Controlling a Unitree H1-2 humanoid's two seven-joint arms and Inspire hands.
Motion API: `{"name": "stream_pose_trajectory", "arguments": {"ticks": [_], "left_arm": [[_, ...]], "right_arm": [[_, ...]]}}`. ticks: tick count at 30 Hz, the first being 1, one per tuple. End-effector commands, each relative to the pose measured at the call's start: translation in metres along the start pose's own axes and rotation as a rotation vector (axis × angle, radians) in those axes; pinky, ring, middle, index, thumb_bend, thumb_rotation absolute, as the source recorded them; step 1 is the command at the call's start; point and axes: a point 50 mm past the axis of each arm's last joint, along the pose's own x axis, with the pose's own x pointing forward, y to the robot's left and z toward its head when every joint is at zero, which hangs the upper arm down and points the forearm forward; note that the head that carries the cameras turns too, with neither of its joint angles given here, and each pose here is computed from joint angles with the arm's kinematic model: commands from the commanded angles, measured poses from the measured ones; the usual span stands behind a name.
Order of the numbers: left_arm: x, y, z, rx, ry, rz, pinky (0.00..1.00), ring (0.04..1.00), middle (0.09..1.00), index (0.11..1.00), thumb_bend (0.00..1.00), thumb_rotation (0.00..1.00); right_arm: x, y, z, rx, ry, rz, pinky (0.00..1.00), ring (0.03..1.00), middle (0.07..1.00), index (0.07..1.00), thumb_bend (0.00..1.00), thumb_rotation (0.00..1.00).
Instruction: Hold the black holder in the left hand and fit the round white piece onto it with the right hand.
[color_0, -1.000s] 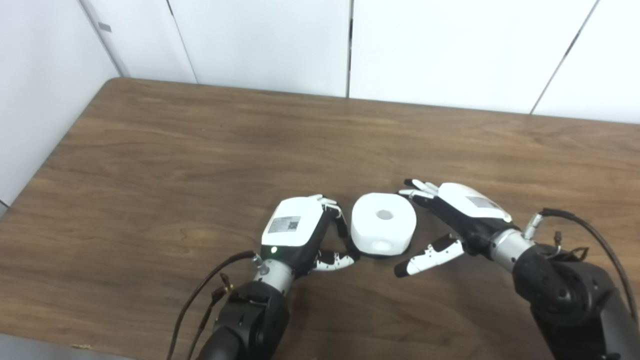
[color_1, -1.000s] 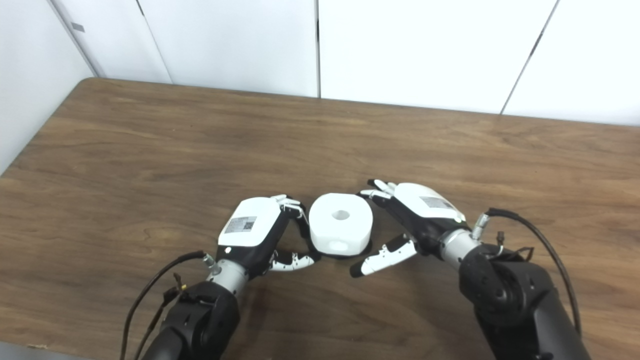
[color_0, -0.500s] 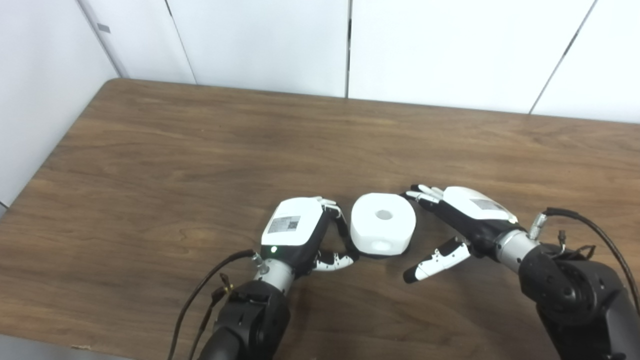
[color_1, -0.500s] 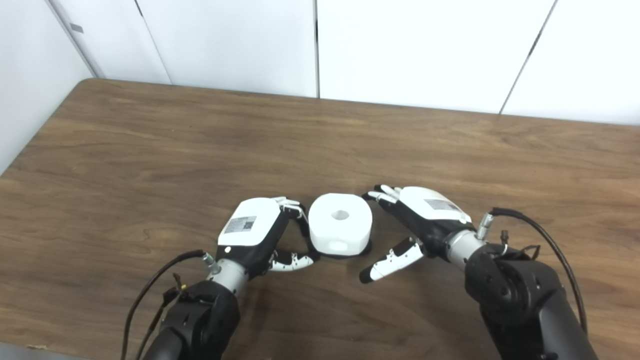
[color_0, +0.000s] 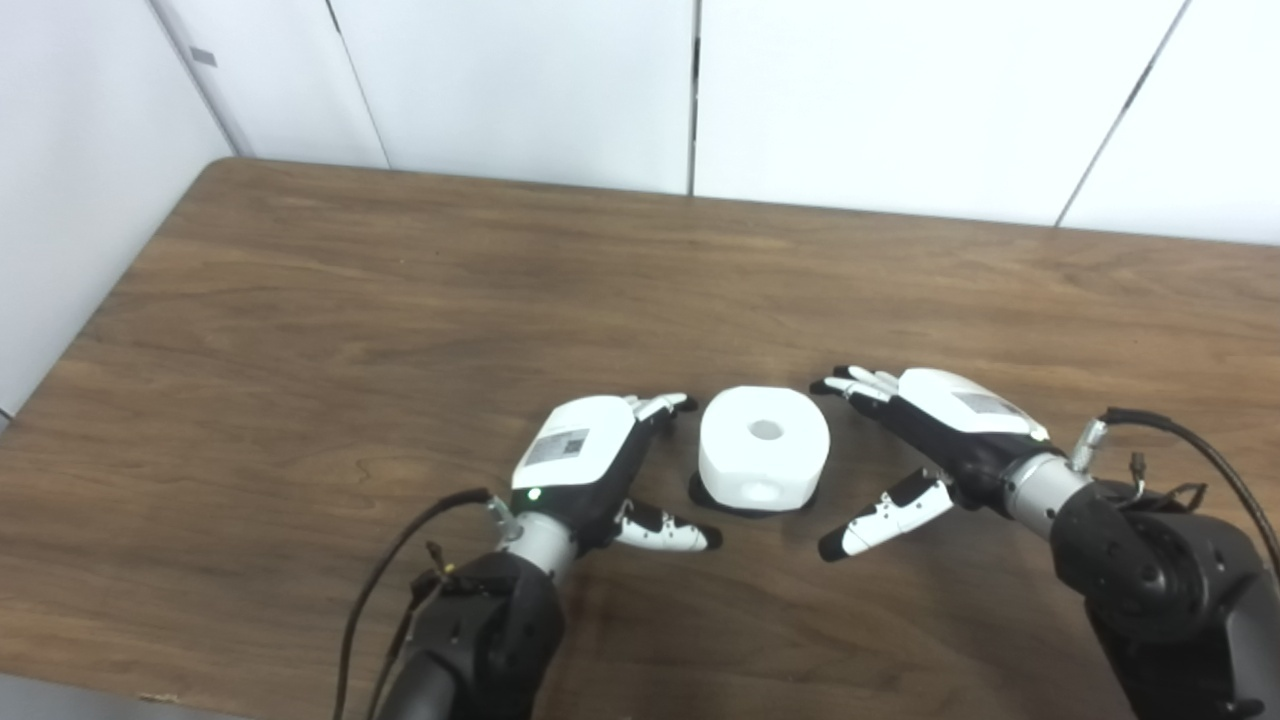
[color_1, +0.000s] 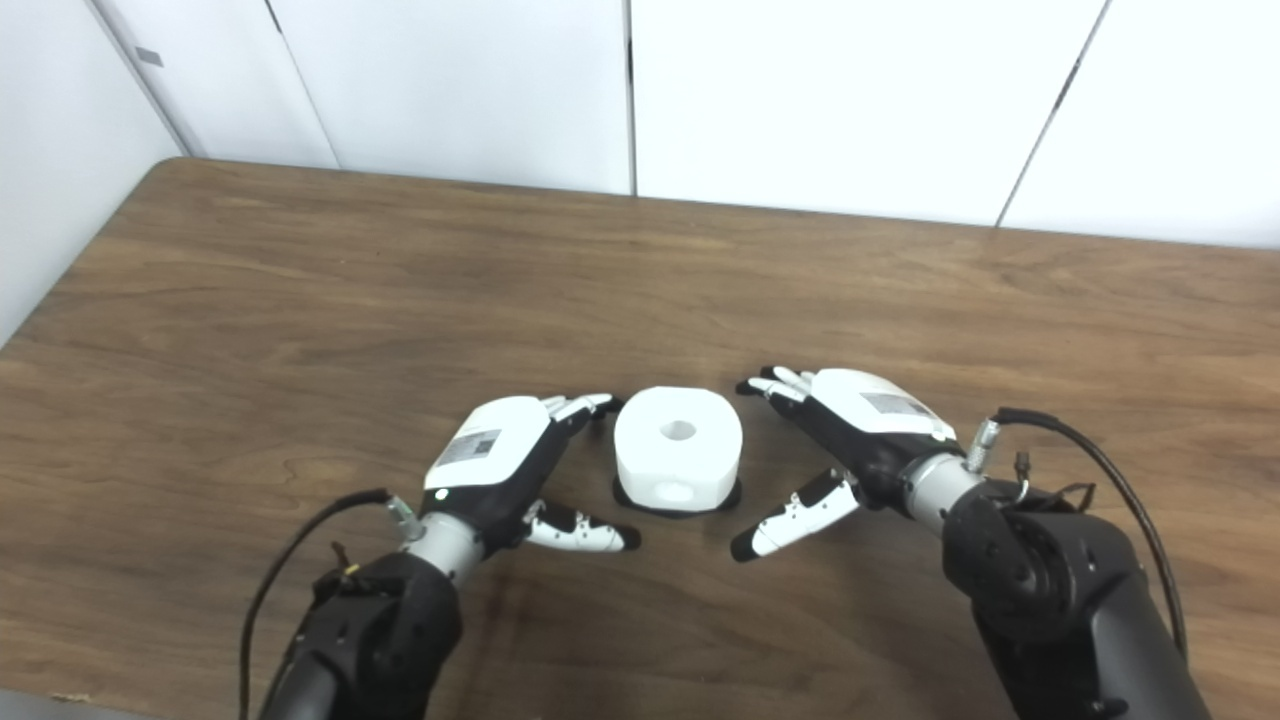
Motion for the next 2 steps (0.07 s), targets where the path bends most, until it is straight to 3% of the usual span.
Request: {"name": "stream_pose_trajectory", "arguments": {"ticks": [1, 2], "left_arm": [[-0.0051, 0.0126, -0.0034, -0.010, 0.043, -0.019, 0.88, 0.914, 0.884, 0.900, 0.92, 0.22], [-0.0071, 0.0181, -0.0031, -0.013, 0.050, -0.024, 0.88, 0.913, 0.884, 0.906, 0.93, 0.20]], "right_arm": [[-0.0037, -0.0182, -0.0016, -0.021, 0.003, -0.064, 1.00, 1.000, 1.000, 0.949, 1.00, 0.46], [-0.0045, -0.0189, -0.0034, -0.022, 0.008, -0.064, 1.00, 1.000, 1.000, 0.951, 1.00, 0.47]]}}
